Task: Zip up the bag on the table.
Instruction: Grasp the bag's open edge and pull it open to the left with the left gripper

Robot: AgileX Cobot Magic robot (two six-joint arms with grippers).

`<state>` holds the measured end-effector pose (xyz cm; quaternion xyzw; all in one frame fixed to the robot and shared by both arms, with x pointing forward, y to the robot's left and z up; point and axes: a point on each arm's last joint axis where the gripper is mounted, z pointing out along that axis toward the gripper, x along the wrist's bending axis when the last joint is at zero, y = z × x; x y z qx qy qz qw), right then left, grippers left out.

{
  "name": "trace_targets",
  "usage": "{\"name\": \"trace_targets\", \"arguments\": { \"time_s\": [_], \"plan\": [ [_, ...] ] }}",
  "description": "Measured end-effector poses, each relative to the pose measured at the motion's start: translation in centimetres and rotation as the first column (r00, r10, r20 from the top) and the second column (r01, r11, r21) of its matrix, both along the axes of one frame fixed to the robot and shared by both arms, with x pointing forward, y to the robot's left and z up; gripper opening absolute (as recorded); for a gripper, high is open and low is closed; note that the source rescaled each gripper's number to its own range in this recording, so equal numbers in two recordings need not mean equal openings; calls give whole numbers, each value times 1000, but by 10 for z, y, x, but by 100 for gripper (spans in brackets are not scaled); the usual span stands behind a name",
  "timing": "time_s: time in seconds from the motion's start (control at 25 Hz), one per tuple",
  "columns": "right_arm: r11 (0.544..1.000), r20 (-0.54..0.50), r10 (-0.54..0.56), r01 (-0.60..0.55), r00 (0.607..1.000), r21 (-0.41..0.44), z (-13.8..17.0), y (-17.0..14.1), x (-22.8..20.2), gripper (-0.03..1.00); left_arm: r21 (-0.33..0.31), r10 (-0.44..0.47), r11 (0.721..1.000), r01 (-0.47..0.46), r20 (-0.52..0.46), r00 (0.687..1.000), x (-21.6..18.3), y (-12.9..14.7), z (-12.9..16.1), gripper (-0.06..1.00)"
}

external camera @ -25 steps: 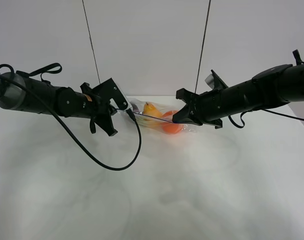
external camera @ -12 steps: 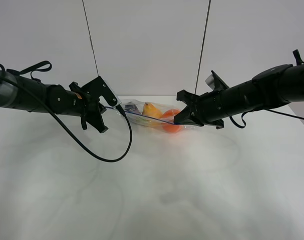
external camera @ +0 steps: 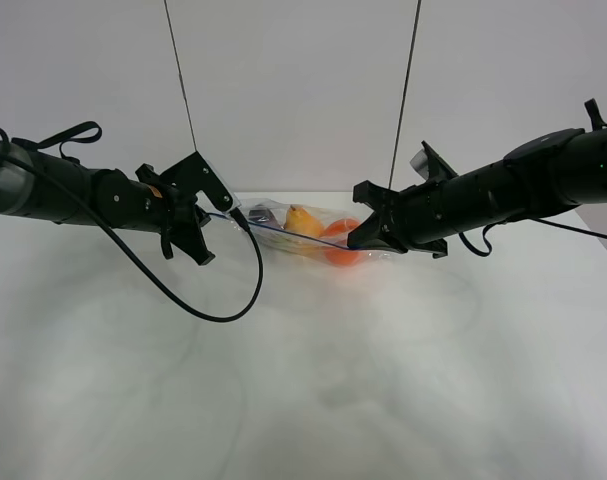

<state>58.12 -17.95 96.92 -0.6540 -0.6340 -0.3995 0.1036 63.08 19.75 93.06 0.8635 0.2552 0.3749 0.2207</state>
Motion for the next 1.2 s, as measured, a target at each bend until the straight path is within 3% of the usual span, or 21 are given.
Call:
{"name": "trace_targets", "arguments": {
  "time_s": [0.2, 0.4, 0.52, 0.84, 1.2],
  "plan": [
    [1000, 2, 6, -6, 1000, -10, 0, 0, 0, 0, -13, 14, 1000, -14, -2, 1000, 0, 1, 0, 10],
    [999, 11, 24, -24, 1000, -44, -2, -3, -1, 0, -37, 47, 998, -47, -4, 999, 2, 7, 0, 46],
    [998, 15, 33, -32, 999, -61, -3, -3, -1, 0, -39, 53, 998, -53, -1, 999, 3, 8, 1, 60],
    [997, 18, 30, -29, 999, -65, -3, -4, -1, 0, -77, 91, 993, -92, -12, 996, 3, 9, 1, 65],
    [997, 19, 30, -29, 999, -66, -3, -4, -1, 0, -204, 220, 952, -229, -66, 973, 3, 11, 0, 66]
  ]
}}
